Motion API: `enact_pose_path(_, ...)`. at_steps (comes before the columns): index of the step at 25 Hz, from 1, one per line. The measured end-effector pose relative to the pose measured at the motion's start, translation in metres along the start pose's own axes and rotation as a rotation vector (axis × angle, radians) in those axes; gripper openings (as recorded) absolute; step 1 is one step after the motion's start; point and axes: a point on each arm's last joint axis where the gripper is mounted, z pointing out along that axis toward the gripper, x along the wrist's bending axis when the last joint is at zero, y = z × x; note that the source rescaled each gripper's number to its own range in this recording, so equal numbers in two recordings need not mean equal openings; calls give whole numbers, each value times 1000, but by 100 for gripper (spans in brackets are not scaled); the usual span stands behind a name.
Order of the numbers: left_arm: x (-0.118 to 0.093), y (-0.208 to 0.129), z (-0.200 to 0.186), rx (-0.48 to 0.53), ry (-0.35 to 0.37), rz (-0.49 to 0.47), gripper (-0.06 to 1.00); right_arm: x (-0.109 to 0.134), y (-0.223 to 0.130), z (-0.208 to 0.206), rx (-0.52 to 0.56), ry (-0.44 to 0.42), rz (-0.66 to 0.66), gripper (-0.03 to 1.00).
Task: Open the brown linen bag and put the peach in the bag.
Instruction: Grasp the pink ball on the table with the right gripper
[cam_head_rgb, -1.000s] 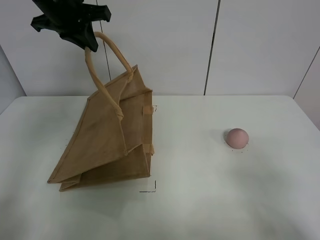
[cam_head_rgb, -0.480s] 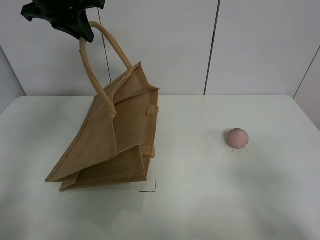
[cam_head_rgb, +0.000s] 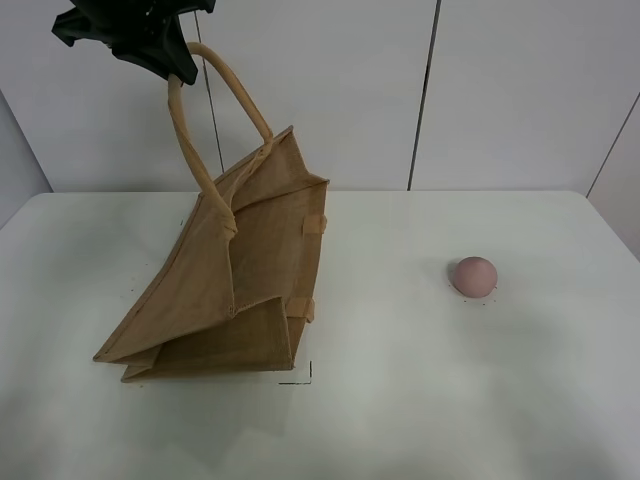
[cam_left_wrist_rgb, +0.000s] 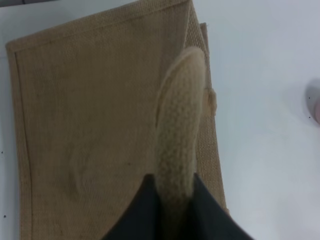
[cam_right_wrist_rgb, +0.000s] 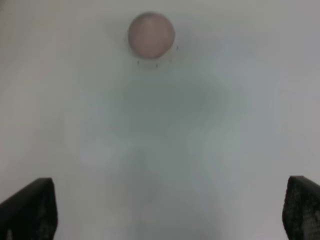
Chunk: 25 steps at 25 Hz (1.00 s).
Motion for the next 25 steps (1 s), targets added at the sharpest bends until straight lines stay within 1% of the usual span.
enact_pose_path(3, 0, 0, 0, 0, 0, 0, 0, -2, 30, 31, 117, -4, 12, 100)
enact_pose_path(6, 0, 0, 0, 0, 0, 0, 0, -5, 59, 73, 259, -6, 26, 100)
enact_pose_path(7, 0, 0, 0, 0, 0, 0, 0, -6, 69, 85, 290, -6, 28, 100)
enact_pose_path(9, 0, 0, 0, 0, 0, 0, 0, -8, 85, 121, 383, -7, 31, 100)
enact_pose_path(12, 0, 0, 0, 0, 0, 0, 0, -11, 108, 170, 475, -4, 18, 100)
enact_pose_path(14, 0, 0, 0, 0, 0, 0, 0, -13, 125, 202, 503, -2, 14, 100)
enact_pose_path(16, 0, 0, 0, 0, -1, 0, 0, -16, 135, 235, 554, 0, 16, 100)
enact_pose_path(17, 0, 0, 0, 0, -1, 0, 0, -16, 135, 235, 554, 0, 16, 100)
enact_pose_path(19, 0, 0, 0, 0, -1, 0, 0, -15, 148, 261, 583, 6, 11, 100)
enact_pose_path(21, 0, 0, 0, 0, -1, 0, 0, -7, 153, 283, 629, 22, -15, 100)
enact_pose_path(25, 0, 0, 0, 0, 0, 0, 0, 13, 166, 311, 635, 55, -68, 100)
